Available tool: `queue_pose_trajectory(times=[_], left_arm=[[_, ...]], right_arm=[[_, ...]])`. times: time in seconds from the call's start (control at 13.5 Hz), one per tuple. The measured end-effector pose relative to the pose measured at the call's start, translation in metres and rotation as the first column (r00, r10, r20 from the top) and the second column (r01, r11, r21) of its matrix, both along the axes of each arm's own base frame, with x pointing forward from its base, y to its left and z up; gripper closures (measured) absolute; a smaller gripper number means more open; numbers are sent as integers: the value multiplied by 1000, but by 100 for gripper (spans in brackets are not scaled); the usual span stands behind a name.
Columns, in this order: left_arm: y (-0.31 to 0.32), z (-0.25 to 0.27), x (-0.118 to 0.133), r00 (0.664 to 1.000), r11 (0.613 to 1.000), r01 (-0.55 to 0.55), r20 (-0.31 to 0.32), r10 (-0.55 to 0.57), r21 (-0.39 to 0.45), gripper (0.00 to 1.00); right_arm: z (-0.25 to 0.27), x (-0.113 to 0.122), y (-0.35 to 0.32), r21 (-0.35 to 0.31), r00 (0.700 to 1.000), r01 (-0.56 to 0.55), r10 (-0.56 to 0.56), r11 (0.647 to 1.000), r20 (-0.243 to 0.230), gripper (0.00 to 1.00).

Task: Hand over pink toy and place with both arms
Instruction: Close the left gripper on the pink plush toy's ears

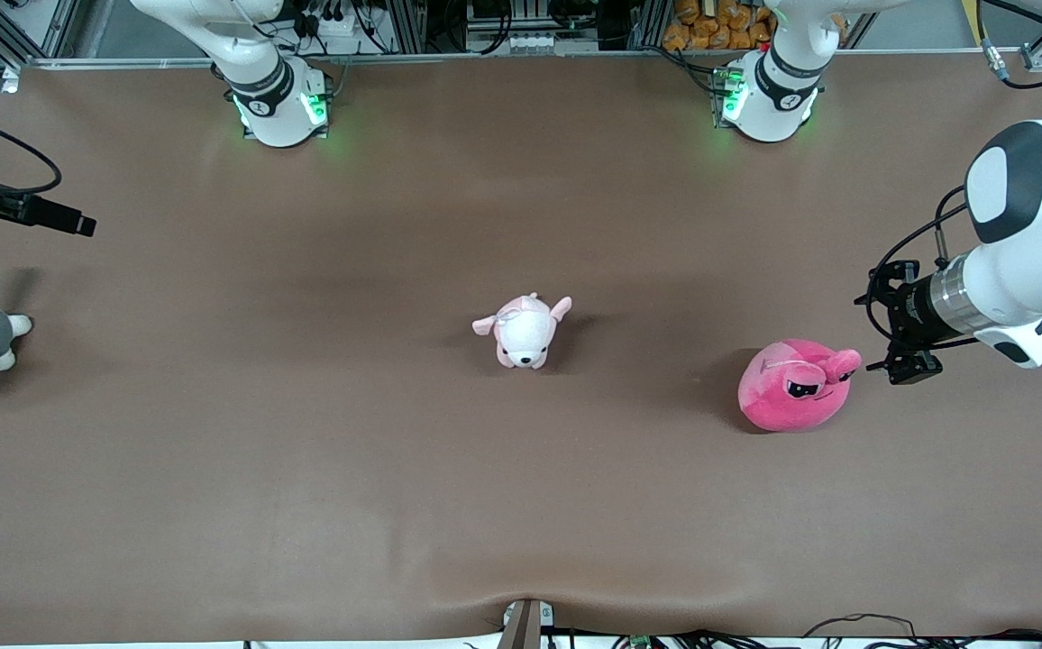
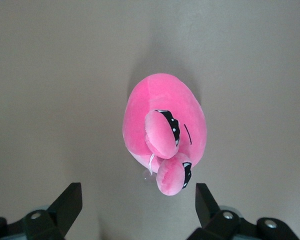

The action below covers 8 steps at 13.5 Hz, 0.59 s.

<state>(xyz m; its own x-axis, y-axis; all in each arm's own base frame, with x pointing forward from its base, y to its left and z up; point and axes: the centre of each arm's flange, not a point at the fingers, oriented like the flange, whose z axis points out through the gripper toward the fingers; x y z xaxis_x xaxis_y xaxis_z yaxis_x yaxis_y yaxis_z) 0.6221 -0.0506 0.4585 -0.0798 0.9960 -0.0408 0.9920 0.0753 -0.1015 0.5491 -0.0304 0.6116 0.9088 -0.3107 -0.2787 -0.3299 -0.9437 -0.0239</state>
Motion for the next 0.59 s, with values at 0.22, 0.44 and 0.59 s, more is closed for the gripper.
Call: queue_pose_trajectory(times=[0.22, 0.44, 0.59], left_arm=[[10, -12, 9, 994, 994, -109, 16, 109, 3, 0], [16, -27, 12, 986, 986, -167, -8, 167, 8, 0], [15, -40, 15, 980, 980, -200, -21, 200, 12, 0]], right_arm=[[0, 0, 2, 2, 999, 37, -37, 999, -7, 0], [0, 0, 2, 4, 999, 40, -40, 999, -10, 0], [-1, -1, 2, 4, 999, 40, -40, 999, -12, 0]])
